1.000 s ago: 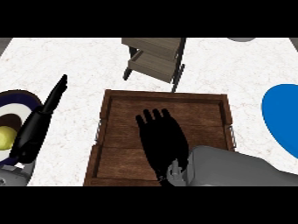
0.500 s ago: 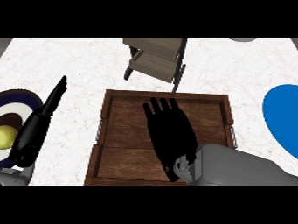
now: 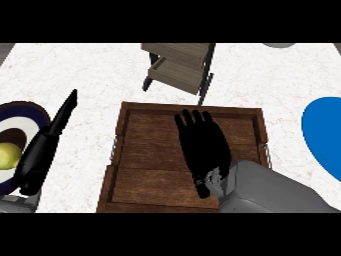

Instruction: Pick the tomato from the tray and place it in the tiered basket

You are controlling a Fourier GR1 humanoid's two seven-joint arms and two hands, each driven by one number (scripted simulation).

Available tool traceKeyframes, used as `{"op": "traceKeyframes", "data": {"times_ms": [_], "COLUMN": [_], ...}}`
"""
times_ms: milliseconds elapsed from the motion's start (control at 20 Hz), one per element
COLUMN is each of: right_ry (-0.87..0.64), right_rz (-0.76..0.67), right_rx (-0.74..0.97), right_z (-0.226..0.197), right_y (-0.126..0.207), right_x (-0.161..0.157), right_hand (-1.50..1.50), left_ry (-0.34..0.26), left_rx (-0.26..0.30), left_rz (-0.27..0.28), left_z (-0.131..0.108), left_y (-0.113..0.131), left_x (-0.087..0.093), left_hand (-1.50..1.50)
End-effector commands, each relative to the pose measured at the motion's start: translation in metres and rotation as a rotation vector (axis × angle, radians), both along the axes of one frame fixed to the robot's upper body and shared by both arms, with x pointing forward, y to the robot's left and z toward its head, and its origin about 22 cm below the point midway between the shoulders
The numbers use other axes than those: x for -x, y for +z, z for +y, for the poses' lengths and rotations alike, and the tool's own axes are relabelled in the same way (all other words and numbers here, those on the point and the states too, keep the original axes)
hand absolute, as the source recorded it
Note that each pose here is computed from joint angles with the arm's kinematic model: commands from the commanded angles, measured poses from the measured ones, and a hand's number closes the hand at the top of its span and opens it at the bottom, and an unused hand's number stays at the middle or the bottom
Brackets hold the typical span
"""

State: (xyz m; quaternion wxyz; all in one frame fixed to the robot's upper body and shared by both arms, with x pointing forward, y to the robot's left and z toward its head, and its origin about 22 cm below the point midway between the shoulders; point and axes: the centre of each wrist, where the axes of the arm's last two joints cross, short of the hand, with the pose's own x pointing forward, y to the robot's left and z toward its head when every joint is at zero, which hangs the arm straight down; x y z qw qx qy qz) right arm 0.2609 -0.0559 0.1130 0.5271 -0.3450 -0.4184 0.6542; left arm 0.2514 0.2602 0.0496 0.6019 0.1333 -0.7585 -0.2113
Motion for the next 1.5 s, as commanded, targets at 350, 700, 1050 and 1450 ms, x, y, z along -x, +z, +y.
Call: {"op": "traceKeyframes", "data": {"times_ms": [350,700,1050,1450], "right_ry": [-0.107,-0.097,0.010,0.113], "right_rz": [-0.001,0.018,0.035,-0.159], "right_rx": [0.027,0.025,-0.090,-0.119], "right_z": [-0.020,0.009,0.003,0.000], "right_y": [-0.027,-0.055,-0.063,-0.049], "right_x": [-0.018,-0.018,-0.035,-0.004], "right_hand": [-1.50,-1.50,1.50,1.50], "left_ry": [-0.007,0.008,-0.003,0.010], "left_rx": [-0.005,-0.013,0.003,0.004], "left_rz": [-0.010,0.003,-0.004,0.014], "left_z": [0.022,-0.013,-0.011,-0.013], "left_y": [0.012,0.012,-0.001,-0.001], "left_x": [-0.009,-0.019,-0.006,-0.001], "left_hand": [0.00,0.00,0.00,0.00]}}
